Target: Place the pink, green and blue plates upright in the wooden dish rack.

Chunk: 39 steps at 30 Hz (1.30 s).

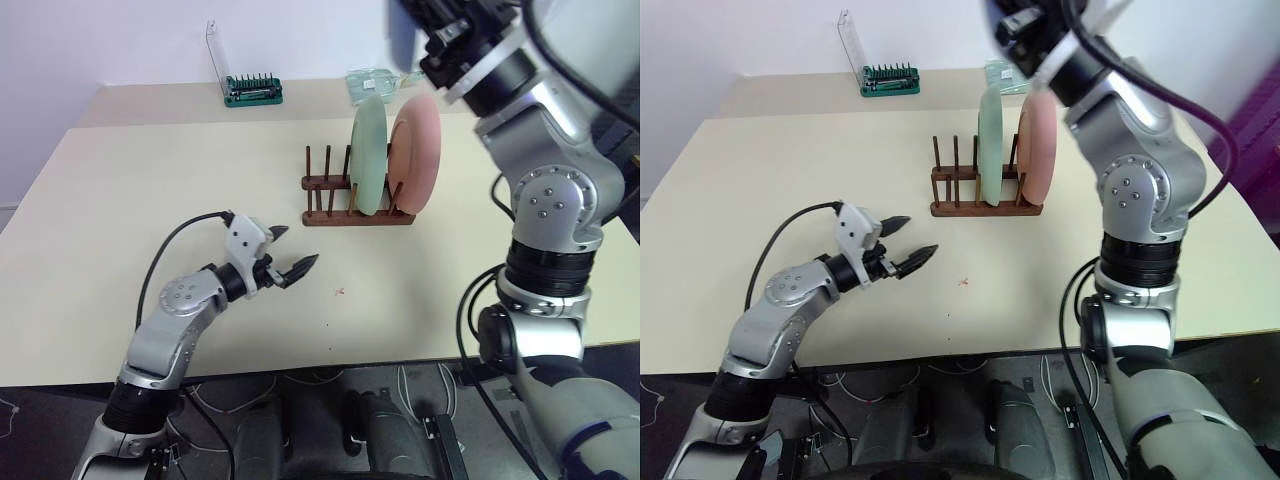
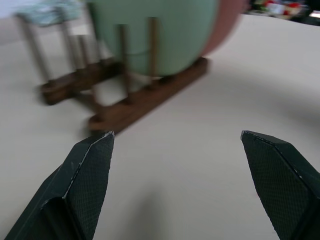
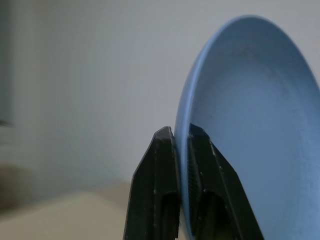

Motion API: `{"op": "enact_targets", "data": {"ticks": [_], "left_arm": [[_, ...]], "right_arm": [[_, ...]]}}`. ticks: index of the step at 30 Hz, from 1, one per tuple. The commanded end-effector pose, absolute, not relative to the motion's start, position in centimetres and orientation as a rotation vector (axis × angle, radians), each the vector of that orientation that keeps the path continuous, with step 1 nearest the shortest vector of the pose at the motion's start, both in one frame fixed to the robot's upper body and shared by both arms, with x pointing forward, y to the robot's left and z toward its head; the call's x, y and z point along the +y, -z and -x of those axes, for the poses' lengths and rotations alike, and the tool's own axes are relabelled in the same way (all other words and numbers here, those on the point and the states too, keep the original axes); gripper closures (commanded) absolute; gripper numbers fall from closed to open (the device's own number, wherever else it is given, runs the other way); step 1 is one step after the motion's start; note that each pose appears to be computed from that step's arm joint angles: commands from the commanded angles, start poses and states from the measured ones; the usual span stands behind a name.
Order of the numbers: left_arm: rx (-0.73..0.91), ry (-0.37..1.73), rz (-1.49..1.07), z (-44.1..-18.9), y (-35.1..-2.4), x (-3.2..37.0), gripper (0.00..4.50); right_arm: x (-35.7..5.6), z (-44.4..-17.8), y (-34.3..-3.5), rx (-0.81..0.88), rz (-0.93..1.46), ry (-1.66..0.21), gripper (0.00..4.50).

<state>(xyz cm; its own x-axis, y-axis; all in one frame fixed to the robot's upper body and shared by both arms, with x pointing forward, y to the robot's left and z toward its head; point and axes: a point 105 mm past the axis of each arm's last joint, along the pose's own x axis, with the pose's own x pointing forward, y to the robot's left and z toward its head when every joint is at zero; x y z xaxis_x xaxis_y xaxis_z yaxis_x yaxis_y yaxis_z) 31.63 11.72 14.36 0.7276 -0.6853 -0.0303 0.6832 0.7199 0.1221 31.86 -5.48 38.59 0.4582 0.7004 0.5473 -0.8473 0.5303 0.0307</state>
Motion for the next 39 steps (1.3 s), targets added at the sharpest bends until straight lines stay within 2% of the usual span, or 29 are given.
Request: {"op": "enact_targets", "data": {"ticks": [1, 3, 5, 11, 18, 31, 39], "left_arm": [[-0.079, 0.727, -0.138, -31.4, -15.9, 13.4, 0.31], [-0.062, 0.719, -0.153, -31.2, -15.7, 14.3, 0.31], [-0.046, 0.722, -0.166, -30.9, -15.4, 14.8, 0.31], [-0.041, 0.736, -0.162, -30.2, -15.3, 14.6, 0.31], [-0.038, 0.751, -0.140, -29.9, -15.1, 13.8, 0.31], [-0.028, 0.761, -0.132, -29.8, -14.7, 13.5, 0.31], [-0.028, 0.770, -0.128, -29.7, -14.8, 13.2, 0.31]], "right_arm": [[-3.5, -31.7, -37.8, -0.344, -0.485, -1.036, 4.43], [-2.3, -33.2, -36.2, -0.187, -0.609, -0.996, 4.43], [-1.5, -34.1, -34.9, -0.104, -0.654, -0.967, 4.43], [-1.2, -37.1, -32.3, 0.020, -0.694, -0.829, 4.43], [-1.6, -38.0, -31.8, 0.040, -0.722, -0.802, 4.43], [-3.2, -36.8, -36.8, -0.064, -0.826, -0.864, 4.43], [-3.7, -38.9, -33.9, 0.019, -0.823, -0.768, 4.43]]}}
